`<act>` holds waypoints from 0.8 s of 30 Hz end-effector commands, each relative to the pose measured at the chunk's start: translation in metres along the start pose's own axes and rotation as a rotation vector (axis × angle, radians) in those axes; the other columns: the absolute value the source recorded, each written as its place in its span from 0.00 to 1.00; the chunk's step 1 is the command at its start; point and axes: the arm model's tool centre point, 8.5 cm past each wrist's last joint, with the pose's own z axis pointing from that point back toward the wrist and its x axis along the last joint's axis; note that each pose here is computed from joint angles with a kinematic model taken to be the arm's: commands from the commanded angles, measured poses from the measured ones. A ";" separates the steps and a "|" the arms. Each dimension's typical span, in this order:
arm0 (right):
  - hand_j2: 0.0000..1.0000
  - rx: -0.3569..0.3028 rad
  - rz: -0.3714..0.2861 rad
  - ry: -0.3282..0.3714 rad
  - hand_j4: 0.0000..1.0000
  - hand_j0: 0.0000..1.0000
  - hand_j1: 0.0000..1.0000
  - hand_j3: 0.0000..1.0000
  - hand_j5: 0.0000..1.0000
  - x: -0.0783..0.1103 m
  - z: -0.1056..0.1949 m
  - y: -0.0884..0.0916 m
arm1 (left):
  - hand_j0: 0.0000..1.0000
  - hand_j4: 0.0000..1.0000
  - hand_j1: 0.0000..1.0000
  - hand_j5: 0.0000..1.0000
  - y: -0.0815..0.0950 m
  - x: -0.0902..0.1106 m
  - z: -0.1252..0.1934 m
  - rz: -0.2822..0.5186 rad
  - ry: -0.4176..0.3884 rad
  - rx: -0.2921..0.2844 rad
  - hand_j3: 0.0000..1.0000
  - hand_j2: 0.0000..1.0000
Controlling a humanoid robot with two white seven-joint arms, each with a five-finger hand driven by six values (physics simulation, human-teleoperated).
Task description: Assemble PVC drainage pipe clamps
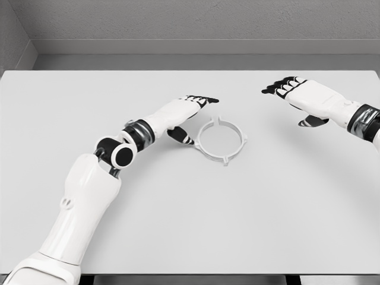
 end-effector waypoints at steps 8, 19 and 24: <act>1.00 -0.002 -0.002 -0.001 1.00 1.00 1.00 1.00 1.00 0.000 0.000 -0.001 | 1.00 1.00 1.00 1.00 -0.001 0.003 -0.005 0.012 -0.004 -0.002 1.00 1.00; 1.00 -0.003 0.019 -0.012 1.00 1.00 1.00 1.00 1.00 0.002 0.005 -0.005 | 1.00 1.00 1.00 1.00 0.117 -0.057 0.113 0.010 -0.007 0.299 1.00 1.00; 1.00 0.023 0.069 0.002 1.00 1.00 1.00 1.00 1.00 -0.004 0.021 -0.013 | 1.00 1.00 1.00 1.00 0.136 -0.088 0.211 -0.101 -0.187 0.262 1.00 1.00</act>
